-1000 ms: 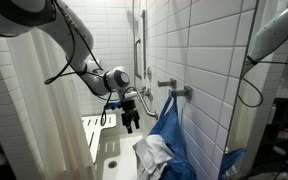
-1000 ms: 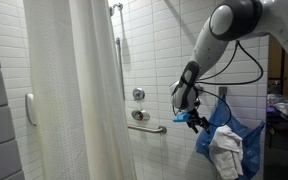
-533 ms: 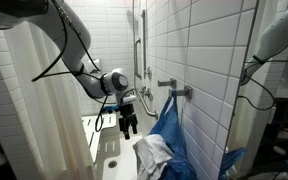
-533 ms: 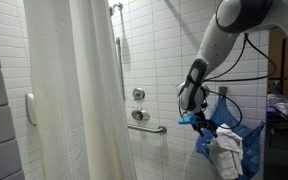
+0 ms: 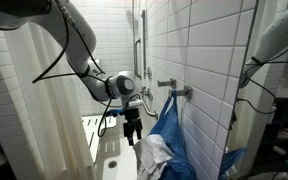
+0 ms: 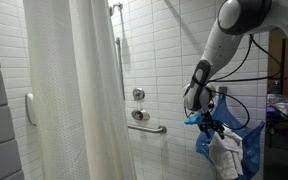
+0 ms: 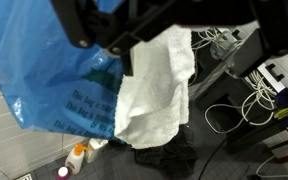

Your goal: Take the towel out of the plastic and hang it on the left hook.

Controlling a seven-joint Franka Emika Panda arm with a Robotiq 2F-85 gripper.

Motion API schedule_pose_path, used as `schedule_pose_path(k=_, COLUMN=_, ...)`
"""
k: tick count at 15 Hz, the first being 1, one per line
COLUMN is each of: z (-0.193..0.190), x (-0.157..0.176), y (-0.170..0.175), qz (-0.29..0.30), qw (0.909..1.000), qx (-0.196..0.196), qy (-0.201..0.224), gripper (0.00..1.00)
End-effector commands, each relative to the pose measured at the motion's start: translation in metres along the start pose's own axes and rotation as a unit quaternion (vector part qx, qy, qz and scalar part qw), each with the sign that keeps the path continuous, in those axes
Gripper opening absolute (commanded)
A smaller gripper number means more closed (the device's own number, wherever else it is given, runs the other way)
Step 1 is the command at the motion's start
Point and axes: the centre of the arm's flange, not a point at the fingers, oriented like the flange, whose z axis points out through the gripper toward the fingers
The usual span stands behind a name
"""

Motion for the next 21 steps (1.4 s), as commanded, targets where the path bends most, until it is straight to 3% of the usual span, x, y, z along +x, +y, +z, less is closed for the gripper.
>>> schedule_pose_path(k=1, z=0.003, x=0.008, y=-0.006, qz=-0.007, qw=0.9999, qx=0.008, qy=-0.010, gripper=1.00)
schedule_pose_path(k=6, z=0.003, x=0.010, y=-0.003, qz=-0.012, qw=0.9998, qx=0.016, qy=-0.007, gripper=1.00)
schedule_pose_path(k=17, z=0.026, x=0.016, y=-0.010, qz=-0.002, qw=0.9999, qx=-0.015, qy=0.001, gripper=1.00)
schedule_pose_path(k=18, z=0.027, x=0.016, y=-0.009, qz=-0.002, qw=0.9999, qx=-0.015, qy=-0.002, gripper=0.82)
schedule_pose_path(k=21, z=0.027, x=0.014, y=-0.010, qz=-0.006, qw=0.9999, qx=-0.011, qy=0.004, gripper=0.61)
